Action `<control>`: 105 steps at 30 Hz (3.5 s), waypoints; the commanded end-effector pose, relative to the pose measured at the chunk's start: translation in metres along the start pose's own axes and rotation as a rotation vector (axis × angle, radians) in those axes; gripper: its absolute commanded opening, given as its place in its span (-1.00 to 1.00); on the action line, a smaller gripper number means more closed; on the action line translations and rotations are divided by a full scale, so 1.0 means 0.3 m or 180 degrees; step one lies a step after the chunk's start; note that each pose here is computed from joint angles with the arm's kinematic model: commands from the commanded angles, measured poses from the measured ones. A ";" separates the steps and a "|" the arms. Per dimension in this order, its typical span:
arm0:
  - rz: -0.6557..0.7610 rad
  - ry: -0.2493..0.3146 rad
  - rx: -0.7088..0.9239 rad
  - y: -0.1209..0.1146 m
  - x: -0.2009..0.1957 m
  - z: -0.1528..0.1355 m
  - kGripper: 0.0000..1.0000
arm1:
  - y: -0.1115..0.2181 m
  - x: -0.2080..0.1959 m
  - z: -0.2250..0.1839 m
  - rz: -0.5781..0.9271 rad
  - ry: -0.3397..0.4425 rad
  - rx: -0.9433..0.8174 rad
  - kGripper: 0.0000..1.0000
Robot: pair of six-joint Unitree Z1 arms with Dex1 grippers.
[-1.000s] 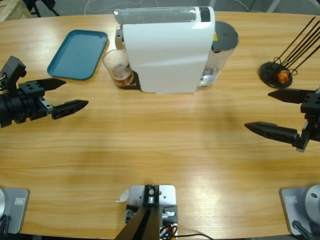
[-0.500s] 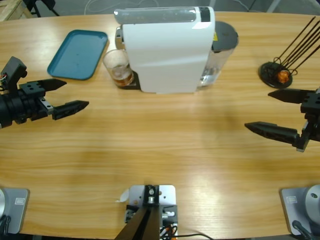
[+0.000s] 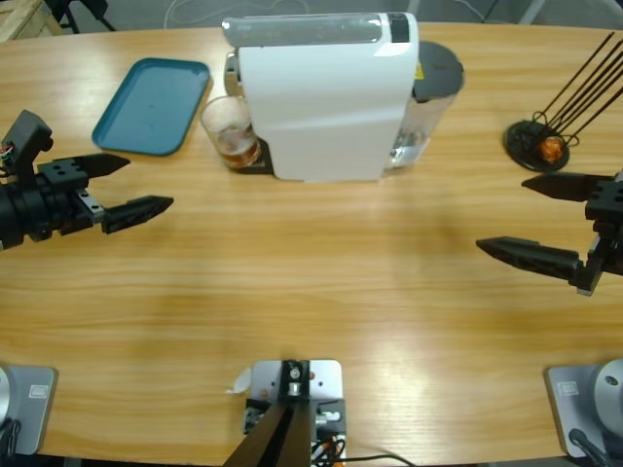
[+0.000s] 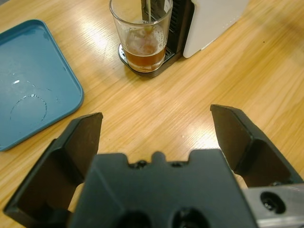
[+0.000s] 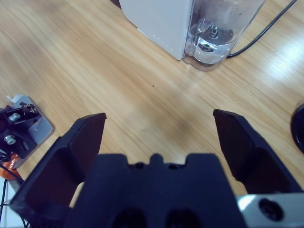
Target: Pour coffee
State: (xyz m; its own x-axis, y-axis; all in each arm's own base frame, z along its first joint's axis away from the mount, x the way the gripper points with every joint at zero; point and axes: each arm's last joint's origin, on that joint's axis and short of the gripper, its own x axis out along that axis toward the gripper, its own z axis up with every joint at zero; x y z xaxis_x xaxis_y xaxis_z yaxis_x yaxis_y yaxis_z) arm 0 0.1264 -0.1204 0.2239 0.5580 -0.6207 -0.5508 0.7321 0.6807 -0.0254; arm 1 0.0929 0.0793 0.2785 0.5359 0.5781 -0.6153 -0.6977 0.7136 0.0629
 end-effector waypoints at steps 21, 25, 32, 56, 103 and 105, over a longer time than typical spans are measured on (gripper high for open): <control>-0.0080 0.0026 0.0078 -0.004 0.005 -0.012 1.00 | -0.249 0.391 0.913 -0.0919 0.0990 -0.0179 -1.00; -0.0081 0.0041 0.0077 -0.004 0.008 -0.013 1.00 | -0.187 0.490 0.898 -0.0791 0.1143 -0.0251 -1.00; -0.0088 0.0104 0.0071 -0.002 0.035 -0.015 1.00 | -0.142 0.544 0.885 -0.0725 0.1262 -0.0259 -1.00; -0.0099 0.0129 0.0073 -0.001 0.051 -0.018 1.00 | -0.024 0.460 0.858 -0.0698 0.1331 -0.0356 -1.00; -0.0106 0.0174 0.0068 -0.001 0.062 -0.022 1.00 | -0.006 0.405 0.862 -0.0799 0.1132 -0.0381 -1.00; -0.0106 0.0175 0.0068 -0.001 0.062 -0.022 1.00 | -0.007 0.420 0.863 -0.0778 0.1144 -0.0380 -1.00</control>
State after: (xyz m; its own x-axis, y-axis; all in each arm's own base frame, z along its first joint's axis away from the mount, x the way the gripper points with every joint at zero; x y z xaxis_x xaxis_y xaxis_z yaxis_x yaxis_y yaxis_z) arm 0 0.1335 -0.1281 0.2163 0.5333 -0.6258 -0.5691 0.7468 0.6643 -0.0306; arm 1 0.2656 0.2396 0.4277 0.5528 0.2174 -0.8044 -0.6105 0.7627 -0.2134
